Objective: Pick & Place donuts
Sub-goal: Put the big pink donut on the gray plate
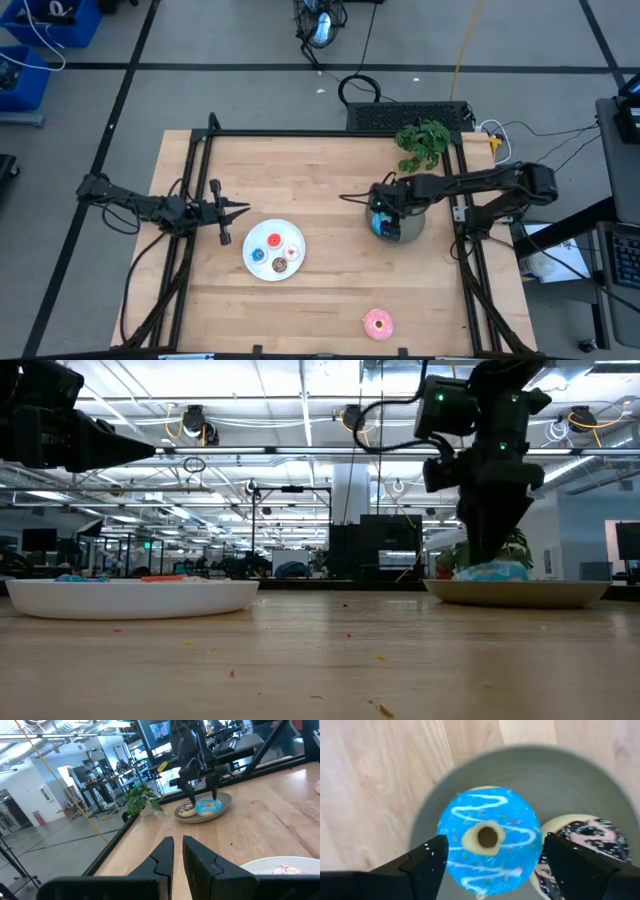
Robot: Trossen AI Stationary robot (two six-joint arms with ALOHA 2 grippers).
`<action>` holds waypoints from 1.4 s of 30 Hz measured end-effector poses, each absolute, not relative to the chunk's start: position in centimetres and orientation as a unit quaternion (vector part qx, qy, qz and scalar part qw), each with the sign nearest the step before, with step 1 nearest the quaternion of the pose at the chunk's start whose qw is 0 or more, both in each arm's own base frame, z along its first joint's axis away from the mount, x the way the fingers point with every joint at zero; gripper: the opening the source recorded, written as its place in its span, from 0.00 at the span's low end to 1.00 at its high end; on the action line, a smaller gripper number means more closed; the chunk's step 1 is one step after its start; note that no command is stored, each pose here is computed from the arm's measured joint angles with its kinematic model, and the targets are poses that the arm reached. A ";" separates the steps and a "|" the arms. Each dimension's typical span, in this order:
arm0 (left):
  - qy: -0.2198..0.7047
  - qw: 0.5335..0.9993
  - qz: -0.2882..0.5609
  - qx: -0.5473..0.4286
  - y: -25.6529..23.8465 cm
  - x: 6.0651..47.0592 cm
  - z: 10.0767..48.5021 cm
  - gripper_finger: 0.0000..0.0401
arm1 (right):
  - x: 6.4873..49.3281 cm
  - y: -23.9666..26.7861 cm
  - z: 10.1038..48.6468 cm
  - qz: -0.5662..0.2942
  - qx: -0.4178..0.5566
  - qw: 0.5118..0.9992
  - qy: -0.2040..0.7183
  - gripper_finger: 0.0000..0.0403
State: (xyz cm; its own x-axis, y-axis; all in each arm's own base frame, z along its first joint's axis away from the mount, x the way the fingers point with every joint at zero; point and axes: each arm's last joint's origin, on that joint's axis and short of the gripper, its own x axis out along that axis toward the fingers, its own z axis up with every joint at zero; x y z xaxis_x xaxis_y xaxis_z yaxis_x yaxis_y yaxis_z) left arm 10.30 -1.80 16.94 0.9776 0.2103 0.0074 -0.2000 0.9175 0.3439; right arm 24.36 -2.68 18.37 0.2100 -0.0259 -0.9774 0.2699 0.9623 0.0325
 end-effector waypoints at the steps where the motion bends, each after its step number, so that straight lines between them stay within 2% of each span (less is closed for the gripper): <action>1: 0.015 0.979 0.105 0.174 -1.8 10.3 16.9 0.12 | 24.4 -2.7 18.7 -0.096 0.098 0.775 0.617 0.77; 7: 0.016 0.979 0.105 0.174 -1.8 10.3 16.9 0.12 | 24.4 -2.8 20.3 -0.097 0.075 0.796 0.593 0.80; 13: 0.016 0.979 0.105 0.175 -1.8 10.3 16.9 0.12 | 24.3 -2.3 24.1 -0.100 0.077 0.827 0.548 0.78; 19: 0.015 0.979 0.105 0.174 -1.8 10.3 16.9 0.12 | 25.1 2.6 27.3 -0.057 0.051 0.841 0.535 0.72; 22: 0.015 0.979 0.105 0.174 -1.8 10.3 16.9 0.12 | 25.5 5.9 28.0 -0.038 0.041 0.830 0.556 0.67; 31: 0.015 0.981 0.105 0.163 -1.8 10.3 16.9 0.12 | 25.2 14.1 28.7 -0.053 0.046 0.792 0.606 0.41; 40: 0.017 0.981 0.105 0.163 -1.8 10.3 16.9 0.12 | 25.5 19.9 24.9 0.000 -0.008 0.787 0.616 0.04; 42: 0.017 0.981 0.105 0.162 -1.8 10.3 16.9 0.12 | 25.9 20.7 24.0 0.015 -0.018 0.789 0.613 0.02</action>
State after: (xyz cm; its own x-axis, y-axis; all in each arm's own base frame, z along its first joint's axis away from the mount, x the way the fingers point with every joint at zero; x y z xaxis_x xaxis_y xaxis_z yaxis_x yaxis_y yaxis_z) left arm 10.30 -1.80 16.88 0.9774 0.2113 0.0012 -0.2004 0.9253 0.3221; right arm 25.85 20.73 23.99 0.2471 0.0010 -0.9690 -0.0455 0.9989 -0.0105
